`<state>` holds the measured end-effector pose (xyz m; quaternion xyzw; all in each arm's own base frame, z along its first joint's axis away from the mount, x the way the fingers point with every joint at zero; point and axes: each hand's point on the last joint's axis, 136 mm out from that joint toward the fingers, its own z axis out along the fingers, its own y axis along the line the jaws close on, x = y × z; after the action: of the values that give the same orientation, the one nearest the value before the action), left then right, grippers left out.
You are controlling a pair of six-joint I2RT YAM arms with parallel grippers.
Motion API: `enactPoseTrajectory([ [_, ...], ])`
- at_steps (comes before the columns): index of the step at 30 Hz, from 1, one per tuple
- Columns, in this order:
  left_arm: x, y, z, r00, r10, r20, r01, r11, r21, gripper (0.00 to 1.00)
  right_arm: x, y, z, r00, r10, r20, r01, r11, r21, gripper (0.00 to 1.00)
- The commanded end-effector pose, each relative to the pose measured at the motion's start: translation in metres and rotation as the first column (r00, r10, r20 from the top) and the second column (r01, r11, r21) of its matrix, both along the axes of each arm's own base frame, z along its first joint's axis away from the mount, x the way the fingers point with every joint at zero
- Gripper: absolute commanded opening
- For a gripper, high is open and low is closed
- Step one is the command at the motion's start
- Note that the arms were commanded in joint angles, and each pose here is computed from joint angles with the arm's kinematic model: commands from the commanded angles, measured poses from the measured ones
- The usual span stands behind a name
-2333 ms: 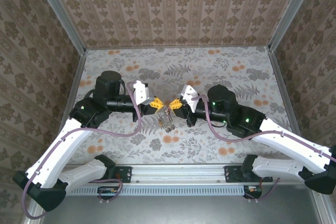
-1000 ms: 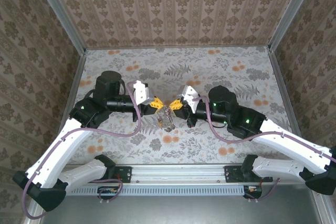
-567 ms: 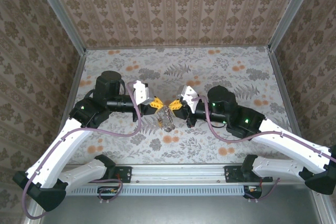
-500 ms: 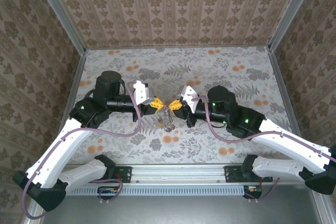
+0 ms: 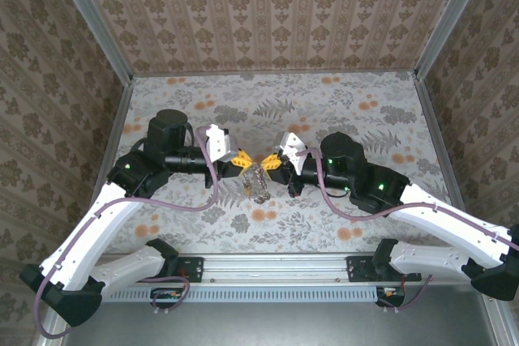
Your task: Put the keys on the keyring
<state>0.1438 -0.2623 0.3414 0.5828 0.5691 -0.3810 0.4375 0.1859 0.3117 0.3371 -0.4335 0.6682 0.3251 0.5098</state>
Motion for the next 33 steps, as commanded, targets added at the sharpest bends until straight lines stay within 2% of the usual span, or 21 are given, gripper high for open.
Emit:
enactPoseTrajectory([
  [1, -0.0032, 0.0011, 0.0117, 1.000, -0.005, 0.020, 0.006, 0.999, -0.042, 0.00, -0.0052, -0.0002, 0.0034, 1.000, 0.007, -0.009, -0.007, 1.000, 0.023, 0.00],
  [33, -0.0040, 0.0024, 0.0135, 1.000, -0.004, 0.025, 0.005, 0.999, -0.048, 0.00, -0.0068, -0.0034, 0.0019, 1.000, -0.012, -0.011, 0.012, 1.000, 0.023, 0.00],
])
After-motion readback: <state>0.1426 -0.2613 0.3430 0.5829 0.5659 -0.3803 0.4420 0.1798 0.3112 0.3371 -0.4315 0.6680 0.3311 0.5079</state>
